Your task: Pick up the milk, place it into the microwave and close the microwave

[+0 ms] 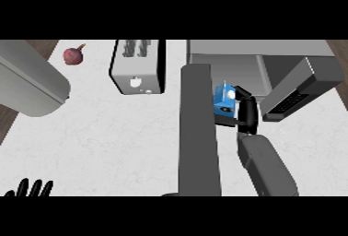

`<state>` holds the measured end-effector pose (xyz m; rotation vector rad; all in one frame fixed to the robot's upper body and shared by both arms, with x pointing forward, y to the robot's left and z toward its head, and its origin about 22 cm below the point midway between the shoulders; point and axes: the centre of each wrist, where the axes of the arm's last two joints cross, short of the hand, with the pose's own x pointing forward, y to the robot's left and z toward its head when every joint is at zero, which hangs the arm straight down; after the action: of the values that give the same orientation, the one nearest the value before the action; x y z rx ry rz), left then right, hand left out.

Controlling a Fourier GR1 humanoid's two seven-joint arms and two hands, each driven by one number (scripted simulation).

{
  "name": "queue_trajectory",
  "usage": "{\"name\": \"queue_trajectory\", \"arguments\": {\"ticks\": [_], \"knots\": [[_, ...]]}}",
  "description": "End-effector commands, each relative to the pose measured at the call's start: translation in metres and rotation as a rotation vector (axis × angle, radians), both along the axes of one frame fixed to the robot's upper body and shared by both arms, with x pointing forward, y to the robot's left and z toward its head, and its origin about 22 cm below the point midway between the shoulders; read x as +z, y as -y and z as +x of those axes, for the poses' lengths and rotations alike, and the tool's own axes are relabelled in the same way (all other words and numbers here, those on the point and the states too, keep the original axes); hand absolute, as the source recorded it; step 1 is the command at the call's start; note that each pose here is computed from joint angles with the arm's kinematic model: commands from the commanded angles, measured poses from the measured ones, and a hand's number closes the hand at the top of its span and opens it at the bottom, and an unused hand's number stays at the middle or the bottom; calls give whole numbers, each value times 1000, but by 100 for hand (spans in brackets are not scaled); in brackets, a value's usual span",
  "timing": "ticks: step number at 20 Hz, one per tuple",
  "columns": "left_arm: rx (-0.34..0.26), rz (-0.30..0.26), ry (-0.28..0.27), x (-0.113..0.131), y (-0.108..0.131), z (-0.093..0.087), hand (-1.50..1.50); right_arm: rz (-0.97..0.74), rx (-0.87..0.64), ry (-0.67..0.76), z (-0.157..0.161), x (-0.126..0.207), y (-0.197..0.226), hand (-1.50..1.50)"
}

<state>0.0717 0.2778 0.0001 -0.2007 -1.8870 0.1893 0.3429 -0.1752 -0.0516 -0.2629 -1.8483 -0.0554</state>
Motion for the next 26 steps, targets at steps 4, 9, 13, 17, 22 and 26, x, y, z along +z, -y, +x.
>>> {"name": "queue_trajectory", "arguments": {"ticks": [4,9,13,17,22,26], "knots": [[-3,3,6,2,-7,-3,-150,-59,-85,-56,42,10,2,150],[-24,11,2,-7,-17,10,-150,-186,-120,-89,40,-1,29,150],[-38,-3,7,-6,-14,2,-150,-225,-148,-68,52,13,44,150],[-75,1,24,0,-13,12,-150,-305,-176,-54,50,11,57,150],[-77,8,18,-4,-13,13,-150,-444,-214,16,58,22,57,150],[-87,13,29,5,-11,12,-150,-441,-242,46,63,30,66,150]]}}
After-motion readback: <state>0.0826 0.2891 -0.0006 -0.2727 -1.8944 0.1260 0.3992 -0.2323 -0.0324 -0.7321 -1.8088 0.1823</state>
